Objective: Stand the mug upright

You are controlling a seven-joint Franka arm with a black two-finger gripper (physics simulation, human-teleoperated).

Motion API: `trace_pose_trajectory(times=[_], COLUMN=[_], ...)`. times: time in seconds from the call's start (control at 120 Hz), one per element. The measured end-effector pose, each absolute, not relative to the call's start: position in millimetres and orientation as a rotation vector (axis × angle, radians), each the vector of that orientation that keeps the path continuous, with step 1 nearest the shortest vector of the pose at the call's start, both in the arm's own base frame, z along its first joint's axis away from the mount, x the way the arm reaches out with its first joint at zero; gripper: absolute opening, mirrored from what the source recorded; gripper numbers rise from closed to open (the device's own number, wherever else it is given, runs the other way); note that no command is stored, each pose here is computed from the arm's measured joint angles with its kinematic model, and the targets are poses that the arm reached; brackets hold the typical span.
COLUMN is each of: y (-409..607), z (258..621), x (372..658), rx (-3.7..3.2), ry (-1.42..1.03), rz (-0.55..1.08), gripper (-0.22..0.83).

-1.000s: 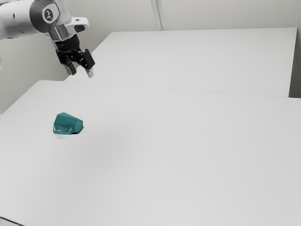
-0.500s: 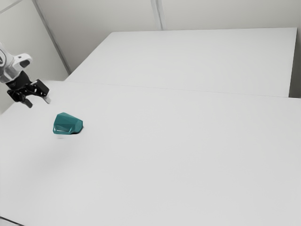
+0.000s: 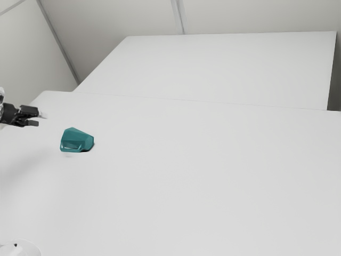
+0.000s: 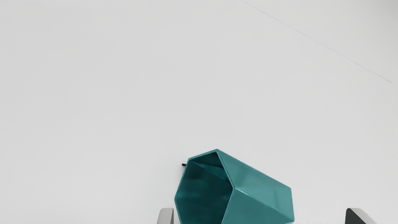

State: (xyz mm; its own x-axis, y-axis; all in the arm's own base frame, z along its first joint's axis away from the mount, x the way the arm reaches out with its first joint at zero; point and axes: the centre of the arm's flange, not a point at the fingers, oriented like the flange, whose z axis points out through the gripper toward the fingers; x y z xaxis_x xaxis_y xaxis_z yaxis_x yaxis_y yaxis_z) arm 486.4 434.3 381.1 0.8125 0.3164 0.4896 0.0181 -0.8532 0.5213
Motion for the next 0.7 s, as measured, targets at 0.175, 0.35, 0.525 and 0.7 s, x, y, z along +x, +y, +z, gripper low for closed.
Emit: trace_pose_trajectory(times=[0.175, 0.35, 0.525, 0.7], y=[410.8, 403.2, 418.4, 430.8], z=[343.0, 321.1, 304.1, 290.4], x=[484.7, 479.7, 480.9, 487.3], rx=[2.486, 2.502, 2.516, 2.531], ry=[0.046, -0.093, -0.177, -0.244], rz=[0.782, 0.801, 0.861, 0.917], gripper=[0.6, 0.6, 0.6, 0.59])
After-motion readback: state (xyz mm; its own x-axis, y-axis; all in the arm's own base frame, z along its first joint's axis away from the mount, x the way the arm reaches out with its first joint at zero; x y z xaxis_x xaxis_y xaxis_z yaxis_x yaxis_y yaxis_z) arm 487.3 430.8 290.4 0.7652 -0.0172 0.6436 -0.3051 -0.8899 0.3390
